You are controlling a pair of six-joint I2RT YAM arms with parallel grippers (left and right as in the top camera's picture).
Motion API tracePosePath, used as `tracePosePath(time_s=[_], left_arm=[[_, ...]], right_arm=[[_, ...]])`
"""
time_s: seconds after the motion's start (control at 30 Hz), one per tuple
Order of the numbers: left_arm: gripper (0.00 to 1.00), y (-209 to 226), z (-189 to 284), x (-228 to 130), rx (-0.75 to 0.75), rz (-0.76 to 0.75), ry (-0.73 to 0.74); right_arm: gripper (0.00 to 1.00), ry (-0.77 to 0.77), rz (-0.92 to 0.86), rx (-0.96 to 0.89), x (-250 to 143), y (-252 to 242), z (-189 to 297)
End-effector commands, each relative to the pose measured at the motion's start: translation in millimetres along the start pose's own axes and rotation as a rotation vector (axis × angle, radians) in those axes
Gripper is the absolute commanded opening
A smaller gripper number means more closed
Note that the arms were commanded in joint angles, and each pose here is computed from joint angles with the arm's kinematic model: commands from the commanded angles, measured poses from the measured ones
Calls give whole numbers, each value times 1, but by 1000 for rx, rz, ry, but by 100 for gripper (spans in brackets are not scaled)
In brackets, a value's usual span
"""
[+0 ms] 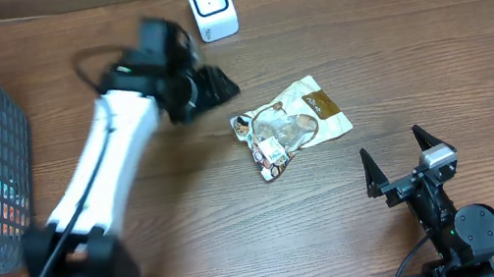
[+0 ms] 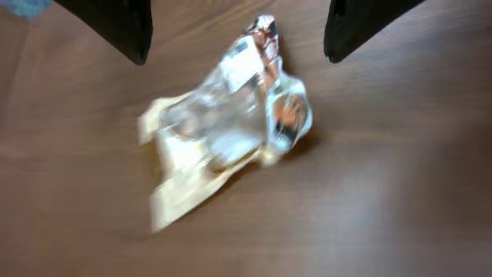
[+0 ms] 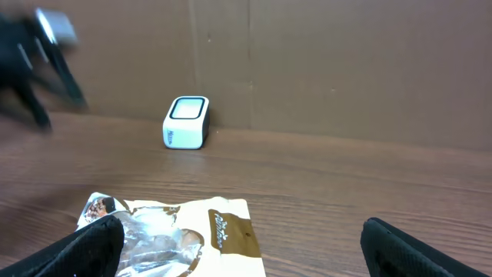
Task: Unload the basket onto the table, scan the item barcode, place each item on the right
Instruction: 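Release the snack bag on the table in front of the scanner, then reach the left gripper into the basket and grasp the green-lidded jar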
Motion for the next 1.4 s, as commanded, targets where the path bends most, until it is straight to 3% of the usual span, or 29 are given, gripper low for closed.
tracePosePath(time_s=[0.0, 0.17, 0.3, 0.37, 0.5, 0.7, 0.93, 1.23, 1.37], left_arm=[[61, -26, 104, 33, -59, -206, -230], [76, 5, 224, 69, 8, -117, -518], [86, 62, 310, 90, 118, -2, -746], [91, 99, 339, 94, 186, 91, -821], [93, 176, 370, 90, 286, 297, -860], [89, 257, 376, 95, 318, 540, -845], [86, 314, 346, 113, 360, 659, -751], [88, 365, 304, 158, 401, 586, -700], [97, 389, 279, 166, 542, 517, -627]], right_arm=[[100, -7, -3, -1, -1, 0, 0], [100, -7, -3, -1, -1, 0, 0], [100, -7, -3, -1, -1, 0, 0], [100, -7, -3, -1, -1, 0, 0], [100, -7, -3, -1, -1, 0, 0], [100, -7, -3, -1, -1, 0, 0], [100, -7, -3, -1, -1, 0, 0], [100, -7, -3, -1, -1, 0, 0], [100, -7, -3, -1, -1, 0, 0]])
Point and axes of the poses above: each gripper's point midway between its finger pads, its own z axis back along the fingers, its own y axis along the line the jaws close on, x = y × z, the point moved 2 cm from there along z, back along the fingers, and after that the axes turned 13 degrees about z, right-handed, at the moved point
